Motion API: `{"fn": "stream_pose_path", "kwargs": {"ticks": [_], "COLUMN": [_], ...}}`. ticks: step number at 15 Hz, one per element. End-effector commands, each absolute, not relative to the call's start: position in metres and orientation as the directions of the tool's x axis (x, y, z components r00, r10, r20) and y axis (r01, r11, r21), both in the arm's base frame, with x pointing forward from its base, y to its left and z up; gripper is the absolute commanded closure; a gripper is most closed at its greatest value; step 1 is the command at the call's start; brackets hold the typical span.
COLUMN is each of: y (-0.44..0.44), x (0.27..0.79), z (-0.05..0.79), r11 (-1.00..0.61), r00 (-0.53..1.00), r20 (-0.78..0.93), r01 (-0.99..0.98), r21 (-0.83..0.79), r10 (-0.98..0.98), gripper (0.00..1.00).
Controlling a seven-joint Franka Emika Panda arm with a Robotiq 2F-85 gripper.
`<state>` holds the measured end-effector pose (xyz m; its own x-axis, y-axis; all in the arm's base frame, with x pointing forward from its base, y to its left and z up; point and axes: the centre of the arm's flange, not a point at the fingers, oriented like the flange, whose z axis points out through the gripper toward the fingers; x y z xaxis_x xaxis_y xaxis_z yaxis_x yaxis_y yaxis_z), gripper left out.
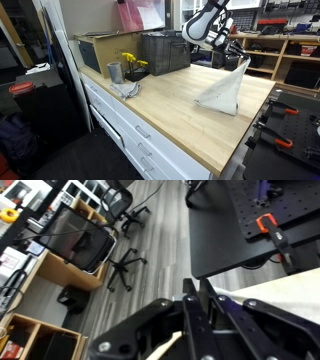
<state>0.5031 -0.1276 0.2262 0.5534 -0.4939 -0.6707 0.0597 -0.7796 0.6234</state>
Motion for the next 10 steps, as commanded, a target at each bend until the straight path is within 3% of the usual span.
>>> {"fn": "stream_pose_path", "kwargs": {"ticks": [1, 5, 8, 10], "y": [-0.116, -0.087, -0.051, -0.019], "x": [0.529, 0.551, 0.571, 0.585], "z": [0.246, 0.252, 0.251, 0.244], "r11": [-0.712, -0.692, -0.793, -0.834], "r00": [0.568, 0.633, 0.727, 0.772], "r20": [-0.677, -0.66, -0.636, -0.615], "r01": [0.212, 0.26, 0.216, 0.226], "r21": [0.67, 0.673, 0.569, 0.504], "r10": [-0.468, -0.404, -0.259, -0.163], "gripper": [0.56, 0.27, 0.03, 0.0]}}
